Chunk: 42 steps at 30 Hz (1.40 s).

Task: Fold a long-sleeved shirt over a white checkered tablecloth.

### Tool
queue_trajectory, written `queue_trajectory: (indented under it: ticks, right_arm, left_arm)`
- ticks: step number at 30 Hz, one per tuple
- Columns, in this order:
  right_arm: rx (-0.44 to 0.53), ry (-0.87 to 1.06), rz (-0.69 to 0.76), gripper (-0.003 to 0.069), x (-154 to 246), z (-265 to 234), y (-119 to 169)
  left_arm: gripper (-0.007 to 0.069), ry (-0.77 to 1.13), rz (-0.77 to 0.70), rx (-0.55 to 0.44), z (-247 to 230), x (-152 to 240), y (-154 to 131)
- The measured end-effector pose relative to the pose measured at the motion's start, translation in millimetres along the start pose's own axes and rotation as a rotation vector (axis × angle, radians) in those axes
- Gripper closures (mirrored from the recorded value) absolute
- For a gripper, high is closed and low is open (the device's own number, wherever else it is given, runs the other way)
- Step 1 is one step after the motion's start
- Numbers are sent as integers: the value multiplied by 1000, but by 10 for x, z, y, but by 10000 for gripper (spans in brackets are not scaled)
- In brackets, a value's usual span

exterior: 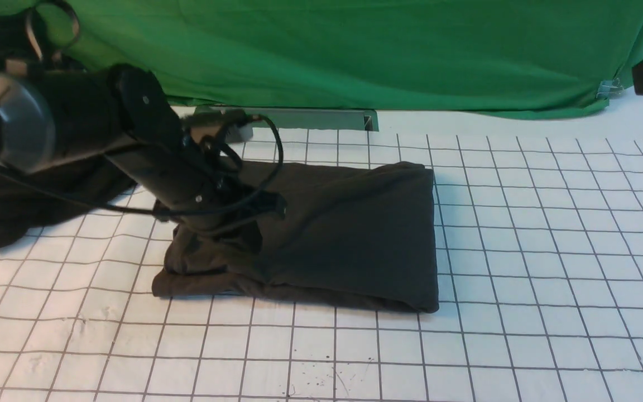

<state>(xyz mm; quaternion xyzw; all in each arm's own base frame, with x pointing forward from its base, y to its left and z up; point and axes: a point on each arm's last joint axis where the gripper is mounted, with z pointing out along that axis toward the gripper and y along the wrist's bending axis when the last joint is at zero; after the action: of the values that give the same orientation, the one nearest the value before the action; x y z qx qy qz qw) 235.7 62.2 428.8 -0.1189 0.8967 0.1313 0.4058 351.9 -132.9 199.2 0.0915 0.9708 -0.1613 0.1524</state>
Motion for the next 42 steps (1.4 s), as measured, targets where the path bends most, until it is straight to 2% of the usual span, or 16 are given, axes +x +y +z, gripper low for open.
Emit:
queue_trajectory:
  ticks: [2, 5, 10, 16, 20, 25, 27, 28, 30, 34, 42]
  right_arm:
    - [1, -14, -4, 659, 99, -156, 25]
    - [2, -41, -9, 659, 175, -294, 50]
    - [13, -235, -57, 659, 352, -787, 138]
    - [62, -592, -155, 659, 838, -1406, 224]
    - [98, -817, -175, 659, 1257, -1607, 228]
    - [121, -993, -161, 659, 1721, -1578, 182]
    - [130, -1064, -147, 657, 1919, -1497, 144]
    - [131, -1077, -146, 657, 1941, -1503, 144]
    - [141, -1113, -139, 638, 2051, -1408, 109]
    - [144, -1094, -134, 575, 2114, -1298, 83]
    - [145, -1102, -134, 530, 2119, -1300, 82]
  left_arm:
    - [629, 67, -56, -11, 285, 178, 101]
    - [629, 63, -92, -12, 302, 214, 119]
    - [629, 32, -65, -22, 152, 231, 102]
    - [629, -218, 50, -34, -782, 199, -77]
    - [629, -399, 100, -8, -1497, 376, -238]
    - [629, -674, 135, 11, -2117, 831, -302]
    - [629, -829, 132, 19, -2281, 1188, -263]
    - [629, -819, 127, 18, -2249, 1199, -253]
    - [629, -915, 96, 42, -2289, 1573, -191]
    - [629, -988, 68, 62, -2120, 2089, -53]
    - [628, -1143, 68, 91, -2025, 2512, 57]
